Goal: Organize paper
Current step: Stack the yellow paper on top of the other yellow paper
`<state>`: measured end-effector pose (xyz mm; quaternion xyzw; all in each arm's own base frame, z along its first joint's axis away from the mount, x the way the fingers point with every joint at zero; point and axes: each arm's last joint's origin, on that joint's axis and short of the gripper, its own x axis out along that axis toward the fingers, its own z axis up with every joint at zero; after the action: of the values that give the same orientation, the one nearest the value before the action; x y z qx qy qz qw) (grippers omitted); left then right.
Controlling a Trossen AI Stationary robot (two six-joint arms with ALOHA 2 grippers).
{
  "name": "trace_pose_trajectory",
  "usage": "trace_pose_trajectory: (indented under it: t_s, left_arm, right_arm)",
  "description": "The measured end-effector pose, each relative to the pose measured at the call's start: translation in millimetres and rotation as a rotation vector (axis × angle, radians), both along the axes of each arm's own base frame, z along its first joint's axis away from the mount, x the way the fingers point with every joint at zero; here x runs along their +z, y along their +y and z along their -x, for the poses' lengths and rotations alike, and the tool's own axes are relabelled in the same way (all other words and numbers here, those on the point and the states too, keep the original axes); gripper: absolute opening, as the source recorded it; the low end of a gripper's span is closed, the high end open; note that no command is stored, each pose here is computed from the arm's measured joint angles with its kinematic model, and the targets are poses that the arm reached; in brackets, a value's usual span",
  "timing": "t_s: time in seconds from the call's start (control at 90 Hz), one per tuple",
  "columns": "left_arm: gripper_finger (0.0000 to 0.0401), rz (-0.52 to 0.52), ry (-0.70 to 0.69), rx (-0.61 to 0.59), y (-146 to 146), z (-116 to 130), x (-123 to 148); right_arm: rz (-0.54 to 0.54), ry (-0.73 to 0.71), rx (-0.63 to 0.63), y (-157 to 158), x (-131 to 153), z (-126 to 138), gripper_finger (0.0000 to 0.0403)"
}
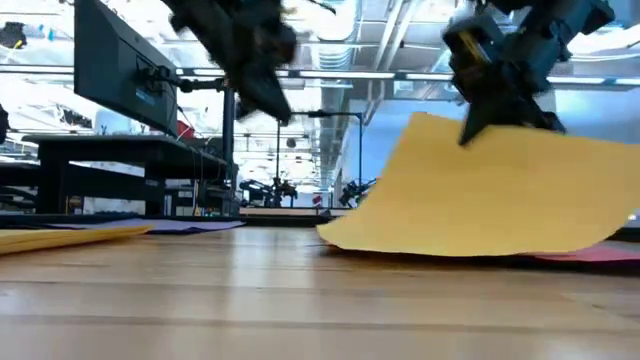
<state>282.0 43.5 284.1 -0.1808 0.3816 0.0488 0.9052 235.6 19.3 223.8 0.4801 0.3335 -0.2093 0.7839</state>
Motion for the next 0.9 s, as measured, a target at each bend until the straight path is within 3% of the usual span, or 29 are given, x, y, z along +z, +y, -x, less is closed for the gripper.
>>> trace_pose_trajectory:
  t_s: [0.222, 0.356, 0.522, 0.7, 0.9]
  left_arm:
    - [0.0000, 0.063, -0.078, 0.086, -30, 85, 58]
    - [0.0000, 0.142, -0.107, 0.090, -44, 130, 74]
    - [0.0000, 0.189, -0.158, 0.031, -54, 174, 83]
    - [0.0000, 0.147, -0.210, 0.065, -52, 196, 87]
    - [0.0000, 0.055, -0.248, 0.013, -51, 195, 89]
  right_arm:
    - [-0.167, -0.293, -0.089, 15, 16, -34, 0.0000]
    - [-0.191, -0.297, -0.101, 35, 26, -71, 0.0000]
    - [-0.222, -0.305, -0.123, 62, 34, -138, 0.0000]
    - [-0.252, -0.399, -0.156, 83, 44, -213, 0.0000]
    - [-0.294, -0.728, -0.093, 89, 60, -284, 0.0000]
